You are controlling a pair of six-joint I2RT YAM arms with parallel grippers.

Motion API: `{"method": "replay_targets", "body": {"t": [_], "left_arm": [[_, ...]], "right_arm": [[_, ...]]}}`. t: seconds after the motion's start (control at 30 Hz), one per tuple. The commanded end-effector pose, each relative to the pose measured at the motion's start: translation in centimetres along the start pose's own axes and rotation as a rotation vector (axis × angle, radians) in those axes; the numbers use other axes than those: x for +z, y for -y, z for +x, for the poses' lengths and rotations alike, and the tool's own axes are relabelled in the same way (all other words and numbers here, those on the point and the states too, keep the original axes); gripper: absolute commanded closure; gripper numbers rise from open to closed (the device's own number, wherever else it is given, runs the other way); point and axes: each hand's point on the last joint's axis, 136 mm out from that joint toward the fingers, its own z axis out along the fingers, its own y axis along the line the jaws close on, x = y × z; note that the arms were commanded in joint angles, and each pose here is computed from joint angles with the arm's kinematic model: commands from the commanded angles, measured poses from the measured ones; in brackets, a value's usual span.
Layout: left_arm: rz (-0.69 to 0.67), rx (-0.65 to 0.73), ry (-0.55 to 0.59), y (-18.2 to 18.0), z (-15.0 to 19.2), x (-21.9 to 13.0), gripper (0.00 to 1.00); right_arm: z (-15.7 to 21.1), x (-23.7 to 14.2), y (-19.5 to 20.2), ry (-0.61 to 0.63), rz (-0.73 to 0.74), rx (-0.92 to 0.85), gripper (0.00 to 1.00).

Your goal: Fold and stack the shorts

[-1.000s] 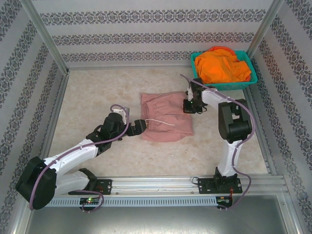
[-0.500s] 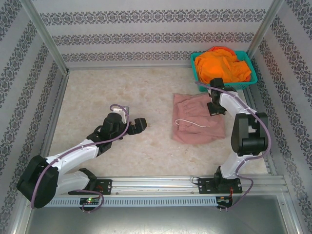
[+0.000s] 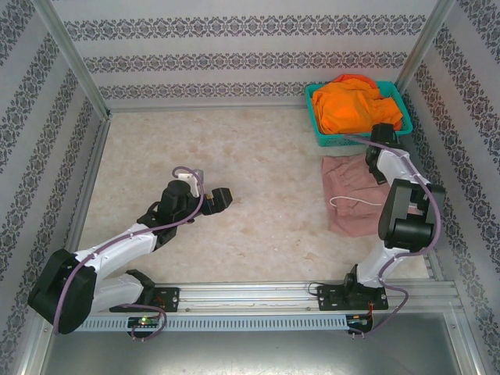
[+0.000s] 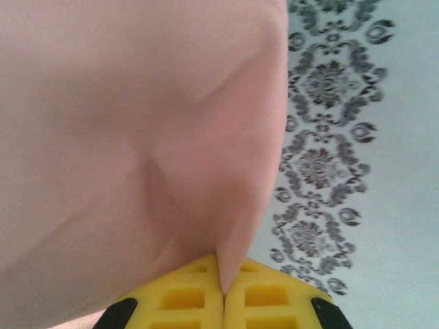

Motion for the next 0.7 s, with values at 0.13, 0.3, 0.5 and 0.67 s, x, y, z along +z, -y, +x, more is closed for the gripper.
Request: {"method": "replay_targets", "body": {"t": [0.13, 0.3, 0.5, 0.67], "left_arm": [[0.009, -0.003, 0.023, -0.3, -0.4, -0.3, 0.00], [0.009, -0.010, 0.024, -0.2, -0.5, -0.4, 0.00], [0.009, -0.009, 0.017, 0.2, -0.7, -0.7, 0.00], [0.002, -0.014, 0.026, 0.3, -1.1, -1.2, 0.00]], "right_arm": [[-2.4, -1.5, 3.0, 0.049, 0.016, 0.159, 0.24], [-6.4, -10.2, 1.9, 0.304, -0.252, 0.386, 0.07], [-14.6, -17.5, 0.5, 0.520, -0.553, 0.590, 0.09], [-20.9, -15.4, -0.6, 0.495, -0.568, 0.623, 0.14]]}}
